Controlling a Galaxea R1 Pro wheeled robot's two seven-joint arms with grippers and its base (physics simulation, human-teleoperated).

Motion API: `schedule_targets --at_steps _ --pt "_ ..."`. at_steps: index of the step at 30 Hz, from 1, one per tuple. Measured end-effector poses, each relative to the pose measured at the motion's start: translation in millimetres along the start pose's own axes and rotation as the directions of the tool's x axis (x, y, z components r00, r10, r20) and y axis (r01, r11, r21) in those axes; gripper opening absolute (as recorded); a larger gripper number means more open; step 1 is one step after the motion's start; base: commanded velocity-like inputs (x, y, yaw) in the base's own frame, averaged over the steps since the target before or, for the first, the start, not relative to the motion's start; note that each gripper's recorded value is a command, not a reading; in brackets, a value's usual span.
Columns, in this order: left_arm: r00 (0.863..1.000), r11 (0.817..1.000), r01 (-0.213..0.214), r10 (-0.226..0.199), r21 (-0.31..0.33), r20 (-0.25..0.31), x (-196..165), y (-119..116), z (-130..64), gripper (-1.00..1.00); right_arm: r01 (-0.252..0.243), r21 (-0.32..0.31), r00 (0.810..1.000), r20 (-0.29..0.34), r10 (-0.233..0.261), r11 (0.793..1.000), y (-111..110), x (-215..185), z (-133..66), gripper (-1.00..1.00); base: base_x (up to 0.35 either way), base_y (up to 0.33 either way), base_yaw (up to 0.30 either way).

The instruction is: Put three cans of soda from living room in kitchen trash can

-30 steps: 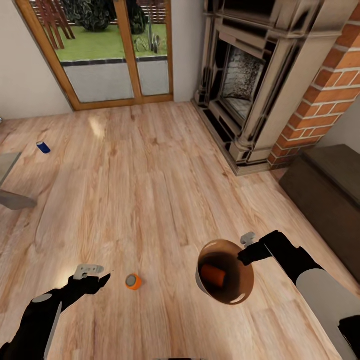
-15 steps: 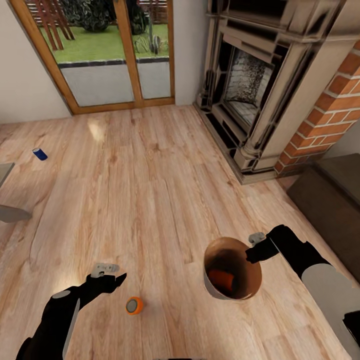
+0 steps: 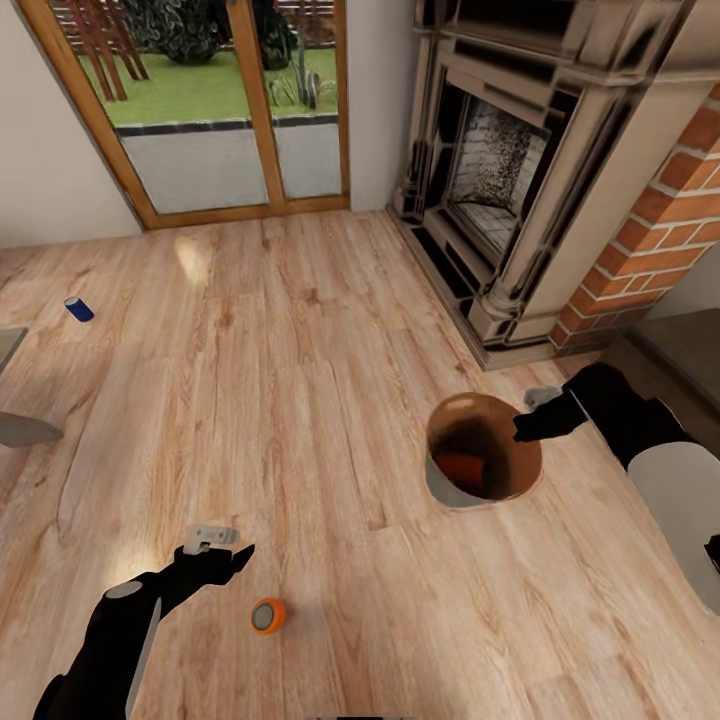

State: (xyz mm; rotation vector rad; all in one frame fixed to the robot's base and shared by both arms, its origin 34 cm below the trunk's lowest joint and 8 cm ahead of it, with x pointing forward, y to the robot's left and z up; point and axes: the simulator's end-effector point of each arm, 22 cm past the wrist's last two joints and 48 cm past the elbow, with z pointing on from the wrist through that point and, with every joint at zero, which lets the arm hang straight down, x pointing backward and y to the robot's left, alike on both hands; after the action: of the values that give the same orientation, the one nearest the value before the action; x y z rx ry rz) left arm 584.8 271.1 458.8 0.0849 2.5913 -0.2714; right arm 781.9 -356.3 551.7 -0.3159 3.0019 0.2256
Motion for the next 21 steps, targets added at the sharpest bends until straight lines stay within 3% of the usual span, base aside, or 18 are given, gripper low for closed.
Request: schedule_targets --at_steps 2,7,10,14,21 --pt "1.000 1.000 -0.003 0.003 -0.001 0.002 2.5 1.2 3.3 1.00 -0.013 -0.017 1.000 0.026 0.014 1.000 -0.1 -14.3 -9.1 -1.00 0.000 0.000 0.000" --pt "1.000 1.000 -0.014 0.014 -0.003 0.010 8.2 3.1 12.1 1.00 0.001 0.082 0.994 0.110 -0.010 0.997 -41.1 -55.5 -48.1 -1.00 0.000 0.000 0.000" --pt "1.000 1.000 -0.018 0.018 -0.004 0.010 13.7 5.0 17.9 1.00 -0.051 0.054 0.991 0.129 0.044 0.997 -49.5 -70.1 -63.0 -1.00 0.000 0.000 0.000" --pt "1.000 1.000 -0.006 0.006 0.001 -0.019 33.3 6.5 28.7 1.00 -0.092 0.070 0.989 0.119 0.084 0.993 -68.2 -74.6 -67.6 -1.00 0.000 0.000 0.000" --pt "0.995 1.000 0.023 -0.022 0.014 -0.097 80.1 6.1 49.1 1.00 -0.089 0.119 0.994 0.075 0.081 0.989 -83.0 -65.8 -51.9 -1.00 0.000 0.000 0.000"
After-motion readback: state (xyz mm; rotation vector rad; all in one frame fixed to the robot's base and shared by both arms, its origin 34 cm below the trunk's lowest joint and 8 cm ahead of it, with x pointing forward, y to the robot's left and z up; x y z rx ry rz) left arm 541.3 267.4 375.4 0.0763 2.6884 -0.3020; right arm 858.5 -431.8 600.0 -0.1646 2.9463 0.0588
